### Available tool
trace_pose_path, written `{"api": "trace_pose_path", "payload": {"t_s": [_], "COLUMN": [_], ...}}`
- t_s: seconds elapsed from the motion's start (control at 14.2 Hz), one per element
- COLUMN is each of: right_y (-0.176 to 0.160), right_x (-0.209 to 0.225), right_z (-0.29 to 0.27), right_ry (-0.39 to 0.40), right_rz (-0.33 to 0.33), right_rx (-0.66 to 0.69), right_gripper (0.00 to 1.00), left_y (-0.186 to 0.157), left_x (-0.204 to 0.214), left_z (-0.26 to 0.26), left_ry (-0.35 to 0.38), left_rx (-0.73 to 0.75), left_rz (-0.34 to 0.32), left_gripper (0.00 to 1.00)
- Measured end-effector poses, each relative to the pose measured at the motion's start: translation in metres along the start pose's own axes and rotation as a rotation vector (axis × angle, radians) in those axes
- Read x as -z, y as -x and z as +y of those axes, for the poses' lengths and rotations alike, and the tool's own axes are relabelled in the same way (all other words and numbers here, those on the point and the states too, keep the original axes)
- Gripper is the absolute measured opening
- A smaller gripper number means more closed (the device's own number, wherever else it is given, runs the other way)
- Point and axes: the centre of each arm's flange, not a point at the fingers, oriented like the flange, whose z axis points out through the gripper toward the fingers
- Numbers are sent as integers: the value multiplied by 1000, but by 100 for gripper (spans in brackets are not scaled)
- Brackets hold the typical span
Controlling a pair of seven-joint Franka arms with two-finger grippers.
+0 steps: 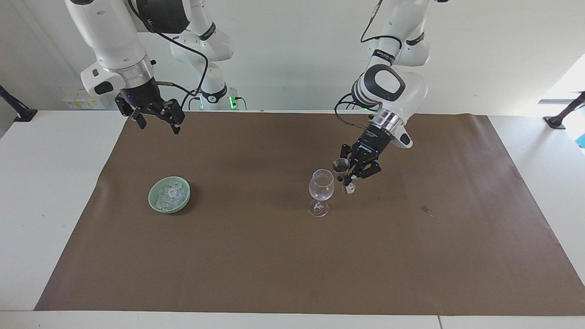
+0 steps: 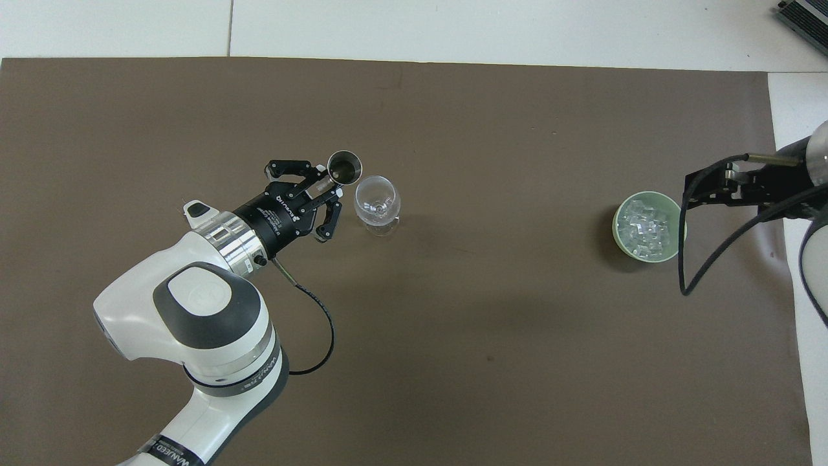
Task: Pour wine and add ice with both arms
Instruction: 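Carry the jigger with the left gripper to the clear glass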
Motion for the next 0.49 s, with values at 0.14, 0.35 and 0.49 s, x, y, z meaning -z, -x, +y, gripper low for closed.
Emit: {"api": "trace_pose_path", "payload": {"t_s": [0.14, 0.35, 0.49], "right_y": [0, 0, 0], "right_x": [0, 0, 0], "right_z": [0, 0, 0], "right_ry": [0, 0, 0], "right_rz": [0, 0, 0], "right_rx": [0, 0, 0], "right_gripper": [100, 100, 100], "left_y": [6, 13, 14], "left_x": [-2, -5, -5], "left_z": [0, 2, 3], "left_ry": [-2, -13, -16], "left_rx": [-59, -134, -165], "left_rz": [7, 11, 14], "left_gripper": [22, 22, 22]}}
